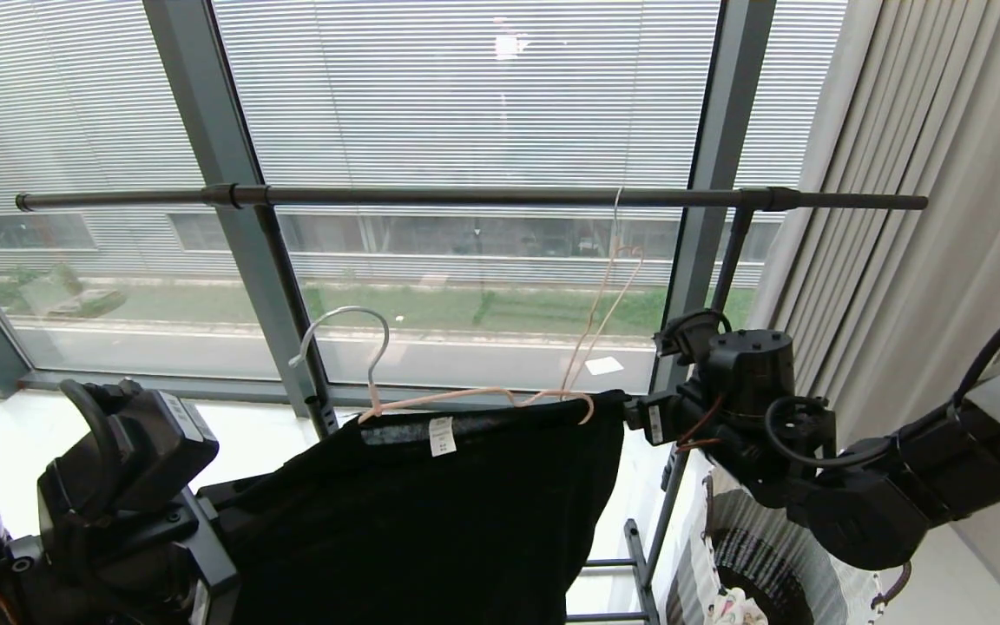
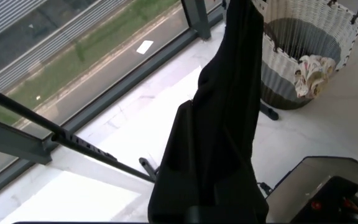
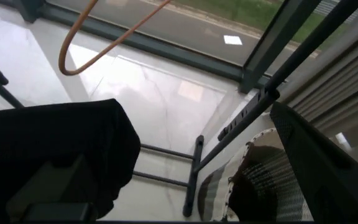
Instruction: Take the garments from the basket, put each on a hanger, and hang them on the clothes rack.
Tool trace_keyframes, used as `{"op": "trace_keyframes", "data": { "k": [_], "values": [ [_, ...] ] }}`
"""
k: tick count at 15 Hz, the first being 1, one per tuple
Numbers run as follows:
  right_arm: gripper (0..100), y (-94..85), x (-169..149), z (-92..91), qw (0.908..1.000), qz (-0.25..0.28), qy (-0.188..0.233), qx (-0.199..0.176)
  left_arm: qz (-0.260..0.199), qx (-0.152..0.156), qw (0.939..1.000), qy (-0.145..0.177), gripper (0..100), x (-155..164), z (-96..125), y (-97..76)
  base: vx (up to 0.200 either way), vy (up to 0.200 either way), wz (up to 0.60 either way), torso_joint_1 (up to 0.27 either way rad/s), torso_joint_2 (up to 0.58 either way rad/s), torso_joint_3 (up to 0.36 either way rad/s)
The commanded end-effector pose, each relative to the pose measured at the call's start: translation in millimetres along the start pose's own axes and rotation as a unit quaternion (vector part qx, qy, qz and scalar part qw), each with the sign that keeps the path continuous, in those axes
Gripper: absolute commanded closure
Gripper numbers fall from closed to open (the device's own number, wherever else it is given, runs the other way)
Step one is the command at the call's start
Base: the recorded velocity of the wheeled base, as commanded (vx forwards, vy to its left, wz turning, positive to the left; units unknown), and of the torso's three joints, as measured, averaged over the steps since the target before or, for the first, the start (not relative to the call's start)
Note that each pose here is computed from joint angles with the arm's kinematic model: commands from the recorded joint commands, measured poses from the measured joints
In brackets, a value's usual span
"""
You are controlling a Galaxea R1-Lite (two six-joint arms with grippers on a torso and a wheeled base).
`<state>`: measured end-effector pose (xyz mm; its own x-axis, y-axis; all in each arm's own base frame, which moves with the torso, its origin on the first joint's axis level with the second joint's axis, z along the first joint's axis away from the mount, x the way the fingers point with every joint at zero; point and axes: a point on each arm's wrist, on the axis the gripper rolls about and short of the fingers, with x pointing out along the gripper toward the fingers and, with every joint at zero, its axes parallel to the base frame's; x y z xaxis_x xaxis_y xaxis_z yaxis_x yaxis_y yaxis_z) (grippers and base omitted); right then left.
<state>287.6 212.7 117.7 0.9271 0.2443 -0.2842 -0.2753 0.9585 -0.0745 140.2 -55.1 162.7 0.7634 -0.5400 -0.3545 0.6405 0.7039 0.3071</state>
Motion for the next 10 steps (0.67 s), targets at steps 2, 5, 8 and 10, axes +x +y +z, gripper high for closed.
{"op": "trace_keyframes", "data": {
  "k": [2,5,8,10],
  "values": [
    [0,-5.7,-15,24.0,0.9991,0.015,-0.037,0.015,-0.007,0.0,0.9998,0.018,100,5,-6,-1.4,0.0,0.0,0.0,0.0,0.0,0.0],
    [0,-8.2,-28,57.8,0.9951,0.039,-0.086,0.032,-0.012,-0.004,0.9994,0.032,100,13,-8,-0.1,0.0,0.0,0.0,0.0,0.0,0.0],
    [0,-12.2,-51,89.6,0.99,0.093,-0.101,0.033,-0.004,-0.004,0.9993,0.038,100,13,-9,0.5,0.0,0.0,0.0,0.0,0.0,0.0],
    [0,-11.6,-73,99.2,0.9843,0.147,-0.095,0.024,0.014,-0.004,0.9988,0.046,100,14,-9,1.8,0.0,0.0,0.0,0.0,0.0,0.0]
  ]
}}
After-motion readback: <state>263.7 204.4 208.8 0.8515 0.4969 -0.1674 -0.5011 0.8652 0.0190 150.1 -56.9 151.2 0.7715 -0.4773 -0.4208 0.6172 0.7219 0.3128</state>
